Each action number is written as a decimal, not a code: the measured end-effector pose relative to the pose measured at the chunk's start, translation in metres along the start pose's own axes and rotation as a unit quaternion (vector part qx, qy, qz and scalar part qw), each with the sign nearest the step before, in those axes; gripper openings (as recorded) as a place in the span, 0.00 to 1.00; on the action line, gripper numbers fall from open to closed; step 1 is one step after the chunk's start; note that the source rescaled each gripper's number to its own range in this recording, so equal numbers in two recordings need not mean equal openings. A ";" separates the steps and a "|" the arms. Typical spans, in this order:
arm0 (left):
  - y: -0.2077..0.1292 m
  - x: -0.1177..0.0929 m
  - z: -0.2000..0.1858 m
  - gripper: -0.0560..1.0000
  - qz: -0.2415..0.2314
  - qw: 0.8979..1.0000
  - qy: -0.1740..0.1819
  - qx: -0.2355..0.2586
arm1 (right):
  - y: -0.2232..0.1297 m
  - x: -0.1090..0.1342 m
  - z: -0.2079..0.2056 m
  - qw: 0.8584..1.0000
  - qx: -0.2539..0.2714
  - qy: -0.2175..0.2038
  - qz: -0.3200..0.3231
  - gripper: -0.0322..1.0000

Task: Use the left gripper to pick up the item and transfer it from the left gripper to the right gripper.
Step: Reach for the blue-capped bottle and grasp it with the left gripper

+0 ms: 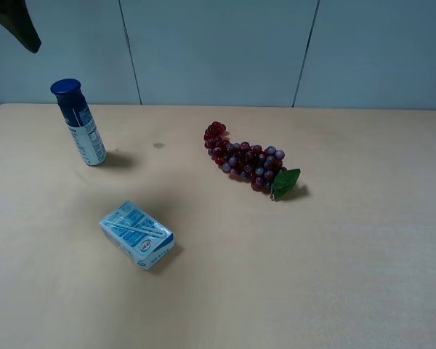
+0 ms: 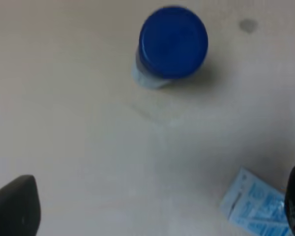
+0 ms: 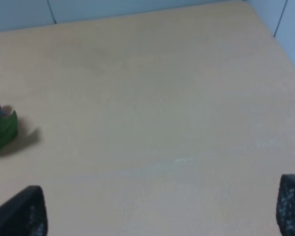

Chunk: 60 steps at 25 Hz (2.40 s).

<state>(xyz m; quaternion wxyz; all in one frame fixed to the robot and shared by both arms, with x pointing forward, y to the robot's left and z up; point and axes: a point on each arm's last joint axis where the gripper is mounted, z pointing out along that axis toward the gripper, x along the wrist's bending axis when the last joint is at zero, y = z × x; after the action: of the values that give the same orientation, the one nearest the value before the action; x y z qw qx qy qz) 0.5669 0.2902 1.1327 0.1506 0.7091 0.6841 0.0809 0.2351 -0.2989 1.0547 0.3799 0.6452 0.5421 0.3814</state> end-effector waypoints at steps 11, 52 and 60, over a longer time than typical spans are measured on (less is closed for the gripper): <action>0.038 -0.009 0.075 1.00 0.006 0.998 0.005 0.067 | 0.000 0.001 0.000 1.000 0.000 0.004 0.002 1.00; 0.053 -0.027 0.160 0.28 0.058 0.988 0.046 0.139 | 0.000 0.001 0.000 1.000 0.000 0.004 0.002 1.00; 0.053 -0.027 0.160 0.05 0.060 0.987 0.048 0.139 | 0.000 0.001 0.000 1.000 0.000 0.004 0.002 1.00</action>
<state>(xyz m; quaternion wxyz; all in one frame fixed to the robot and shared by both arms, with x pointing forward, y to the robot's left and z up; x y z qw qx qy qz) 0.6668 0.2461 1.0020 0.0127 0.7584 0.6510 0.0279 0.2351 -0.2983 1.0547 0.3770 0.6452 0.5422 0.3843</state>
